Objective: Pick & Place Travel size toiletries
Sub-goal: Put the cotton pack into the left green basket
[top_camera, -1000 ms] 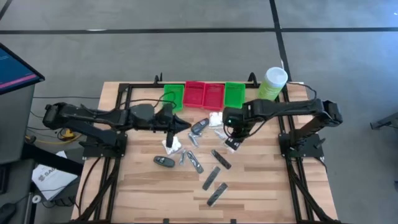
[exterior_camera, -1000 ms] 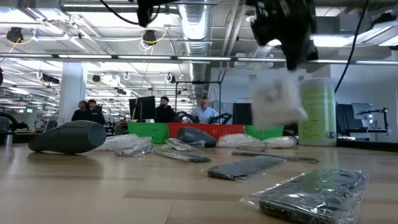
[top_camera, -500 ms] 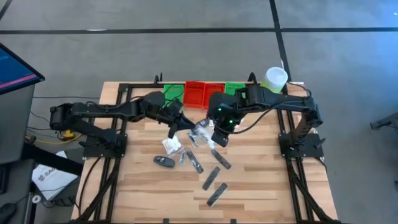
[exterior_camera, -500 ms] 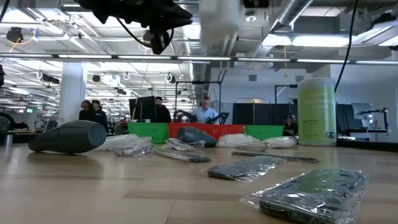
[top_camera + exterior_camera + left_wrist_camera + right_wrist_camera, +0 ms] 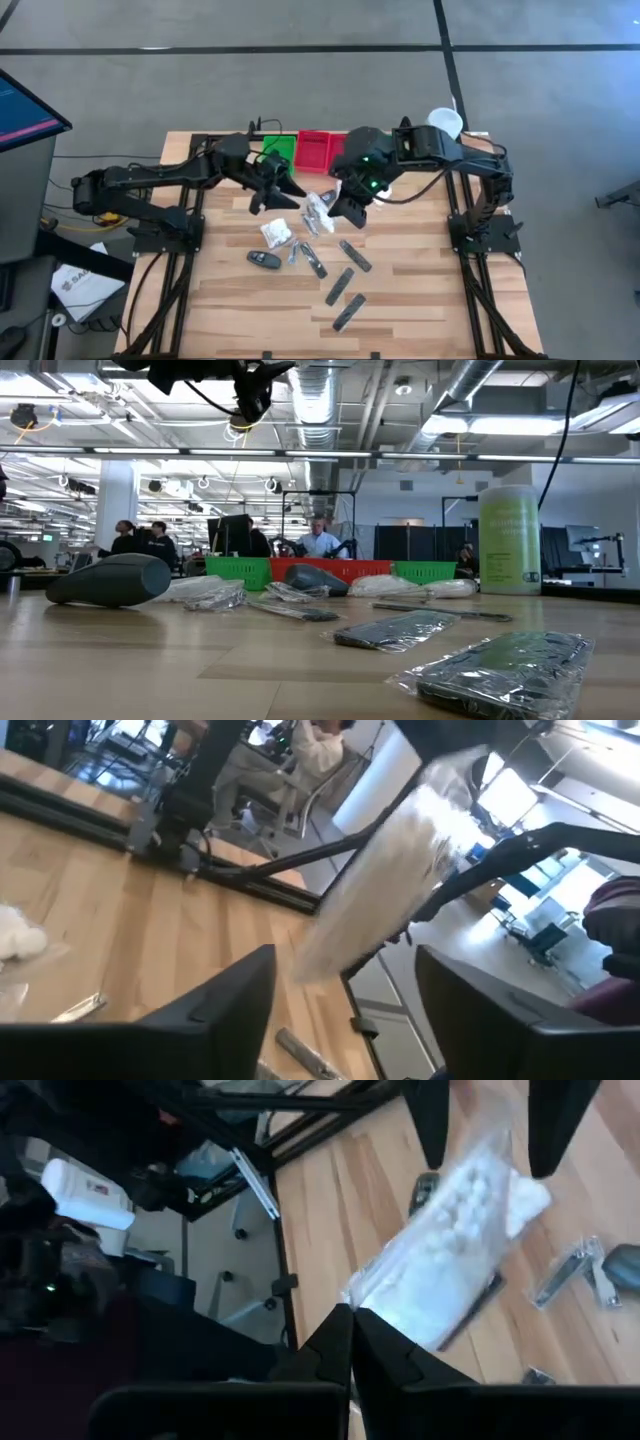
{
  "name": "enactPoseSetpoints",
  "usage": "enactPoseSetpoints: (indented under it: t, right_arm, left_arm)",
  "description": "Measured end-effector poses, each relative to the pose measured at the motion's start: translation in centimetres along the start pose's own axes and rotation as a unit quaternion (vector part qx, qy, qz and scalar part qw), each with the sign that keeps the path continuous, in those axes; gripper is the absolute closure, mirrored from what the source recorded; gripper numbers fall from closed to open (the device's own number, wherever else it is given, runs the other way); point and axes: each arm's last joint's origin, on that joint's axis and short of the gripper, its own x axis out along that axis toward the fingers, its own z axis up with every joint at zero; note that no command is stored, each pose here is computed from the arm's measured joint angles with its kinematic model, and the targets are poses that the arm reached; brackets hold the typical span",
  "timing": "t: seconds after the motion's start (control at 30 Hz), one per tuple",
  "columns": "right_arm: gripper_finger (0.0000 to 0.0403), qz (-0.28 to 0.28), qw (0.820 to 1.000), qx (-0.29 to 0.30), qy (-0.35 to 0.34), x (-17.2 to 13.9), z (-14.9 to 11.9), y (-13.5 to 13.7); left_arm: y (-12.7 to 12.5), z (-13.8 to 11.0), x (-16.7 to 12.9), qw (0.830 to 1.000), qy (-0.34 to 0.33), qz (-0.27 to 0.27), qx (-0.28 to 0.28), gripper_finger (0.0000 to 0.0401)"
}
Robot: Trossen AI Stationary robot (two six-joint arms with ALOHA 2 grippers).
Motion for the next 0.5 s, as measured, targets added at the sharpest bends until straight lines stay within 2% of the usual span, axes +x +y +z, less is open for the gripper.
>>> enactPoseSetpoints:
  t: [0.17, 0.3, 0.5]
  right_arm:
    - [0.0403, 0.014, 1.0, -0.002, -0.003, 0.0, 0.2, 0.0]
    - [0.0403, 0.06, 0.998, -0.017, -0.021, -0.1, 0.8, 0.6]
    - [0.0403, 0.13, 0.989, -0.029, -0.068, -0.4, 2.0, 1.6]
  left_arm:
    - [-1.2, 0.5, 0.5, 0.999, -0.03, -0.038, 0.02, 0.0125]
    - [-2.2, 1.4, 0.5, 0.994, -0.075, -0.07, 0.047, 0.0119]
    - [-2.2, 1.6, 0.6, 0.993, -0.086, -0.064, 0.046, 0.012]
